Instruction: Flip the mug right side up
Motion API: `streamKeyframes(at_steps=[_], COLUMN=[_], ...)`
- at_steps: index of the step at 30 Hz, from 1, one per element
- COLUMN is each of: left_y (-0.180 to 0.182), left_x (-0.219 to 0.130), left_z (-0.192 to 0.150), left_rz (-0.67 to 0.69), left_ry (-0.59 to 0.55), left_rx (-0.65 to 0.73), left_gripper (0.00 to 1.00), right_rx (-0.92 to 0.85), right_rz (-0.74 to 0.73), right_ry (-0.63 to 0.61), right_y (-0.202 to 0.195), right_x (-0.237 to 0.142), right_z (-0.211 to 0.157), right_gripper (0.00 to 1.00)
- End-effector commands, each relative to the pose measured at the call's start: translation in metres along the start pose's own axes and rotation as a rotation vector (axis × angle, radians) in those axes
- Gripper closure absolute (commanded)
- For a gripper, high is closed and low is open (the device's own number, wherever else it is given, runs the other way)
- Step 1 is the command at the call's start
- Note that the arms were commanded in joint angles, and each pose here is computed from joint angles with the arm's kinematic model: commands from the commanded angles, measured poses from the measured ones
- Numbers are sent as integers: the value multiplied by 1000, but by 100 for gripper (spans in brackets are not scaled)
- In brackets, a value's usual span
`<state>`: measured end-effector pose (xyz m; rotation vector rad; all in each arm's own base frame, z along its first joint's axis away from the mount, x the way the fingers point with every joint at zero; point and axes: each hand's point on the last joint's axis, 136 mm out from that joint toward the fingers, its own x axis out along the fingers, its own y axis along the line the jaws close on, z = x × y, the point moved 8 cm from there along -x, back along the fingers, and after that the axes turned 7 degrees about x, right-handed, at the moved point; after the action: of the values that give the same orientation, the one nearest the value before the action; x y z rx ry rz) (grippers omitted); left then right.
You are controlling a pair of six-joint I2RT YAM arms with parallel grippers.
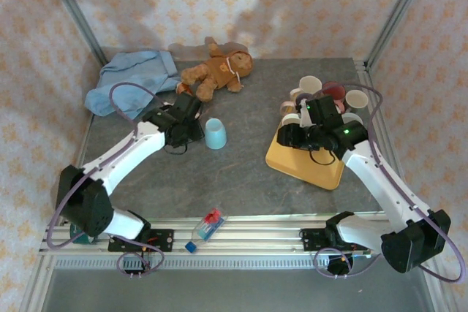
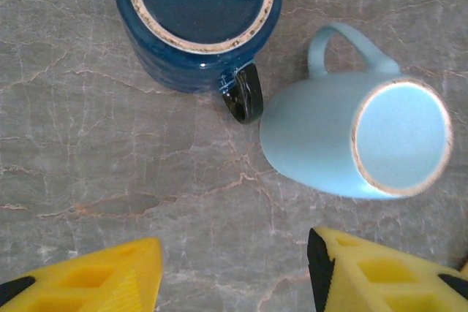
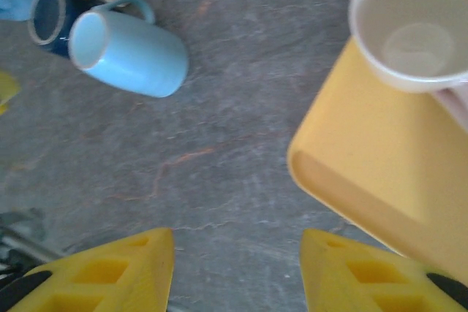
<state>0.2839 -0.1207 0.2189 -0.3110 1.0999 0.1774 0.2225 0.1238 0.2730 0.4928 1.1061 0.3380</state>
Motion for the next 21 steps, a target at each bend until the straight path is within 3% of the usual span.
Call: streamKeyframes(at_steps=[1,9,21], left_y=[-3,-2,-22], left_x=[-3,16,53], left_z=[18,22,38], left_rz=[45,135,132], left_ry=[-80,-98,-79], left_rx=[-68,-77,-88], left_gripper=[43,48,52], right_rx=[0,13,24], right_rz=[142,175,176], right_ry=[7,2,-2], right_y=[19,24,24], right_x=[-6,-15,-17], right_z=[7,5,4], right_gripper=[52,52,52])
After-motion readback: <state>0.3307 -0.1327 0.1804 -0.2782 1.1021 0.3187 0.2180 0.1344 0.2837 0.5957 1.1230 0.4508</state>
